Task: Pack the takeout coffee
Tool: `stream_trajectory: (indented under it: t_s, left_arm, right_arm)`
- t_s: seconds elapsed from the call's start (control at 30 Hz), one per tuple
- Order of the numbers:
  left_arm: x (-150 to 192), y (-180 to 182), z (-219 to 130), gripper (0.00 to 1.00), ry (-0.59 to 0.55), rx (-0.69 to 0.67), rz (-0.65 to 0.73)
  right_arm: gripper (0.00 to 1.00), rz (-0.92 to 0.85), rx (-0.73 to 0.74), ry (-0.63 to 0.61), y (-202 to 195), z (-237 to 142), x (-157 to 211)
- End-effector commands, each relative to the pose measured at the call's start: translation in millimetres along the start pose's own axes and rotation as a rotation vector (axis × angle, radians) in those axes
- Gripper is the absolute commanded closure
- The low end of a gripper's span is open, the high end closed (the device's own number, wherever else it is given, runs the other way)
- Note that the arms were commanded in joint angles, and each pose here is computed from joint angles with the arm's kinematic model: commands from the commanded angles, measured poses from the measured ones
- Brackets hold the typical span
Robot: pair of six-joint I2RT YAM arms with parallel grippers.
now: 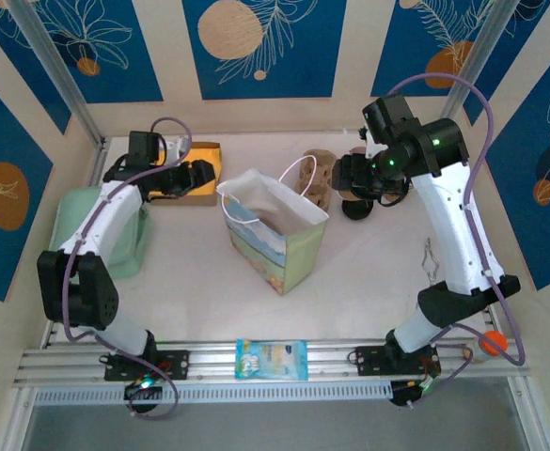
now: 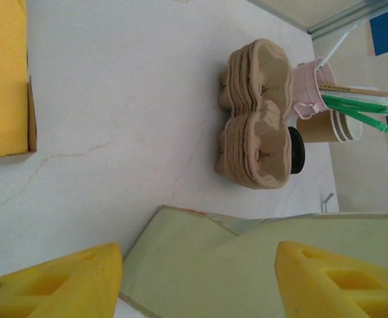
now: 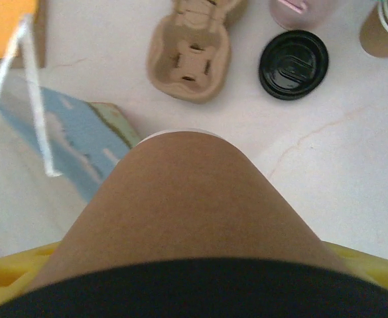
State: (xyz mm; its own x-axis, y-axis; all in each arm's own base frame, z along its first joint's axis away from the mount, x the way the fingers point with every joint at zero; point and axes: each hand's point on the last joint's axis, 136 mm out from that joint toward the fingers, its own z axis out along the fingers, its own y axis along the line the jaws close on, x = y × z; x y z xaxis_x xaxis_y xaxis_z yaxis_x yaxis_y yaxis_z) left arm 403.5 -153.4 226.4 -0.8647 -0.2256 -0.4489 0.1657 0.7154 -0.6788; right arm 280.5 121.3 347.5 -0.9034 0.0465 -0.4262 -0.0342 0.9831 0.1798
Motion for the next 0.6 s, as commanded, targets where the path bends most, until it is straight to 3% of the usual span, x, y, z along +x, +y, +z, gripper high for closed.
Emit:
stream_trajectory:
  t_s: [0.0,0.23,0.57]
  left_arm:
    - [-2,-15,5,0.38,-0.020,0.051,0.024]
    - [29,-12,29,0.40,0.038,0.027,0.021]
    - [38,-22,54,0.41,0.069,0.028,0.030]
  right_arm:
    - [0.34,-0.037,0.008,0.037,3,-2,7]
    - [0.35,-0.082,0.020,0.074,19,14,12]
    - [0.35,-0.162,0.016,0.142,43,30,41]
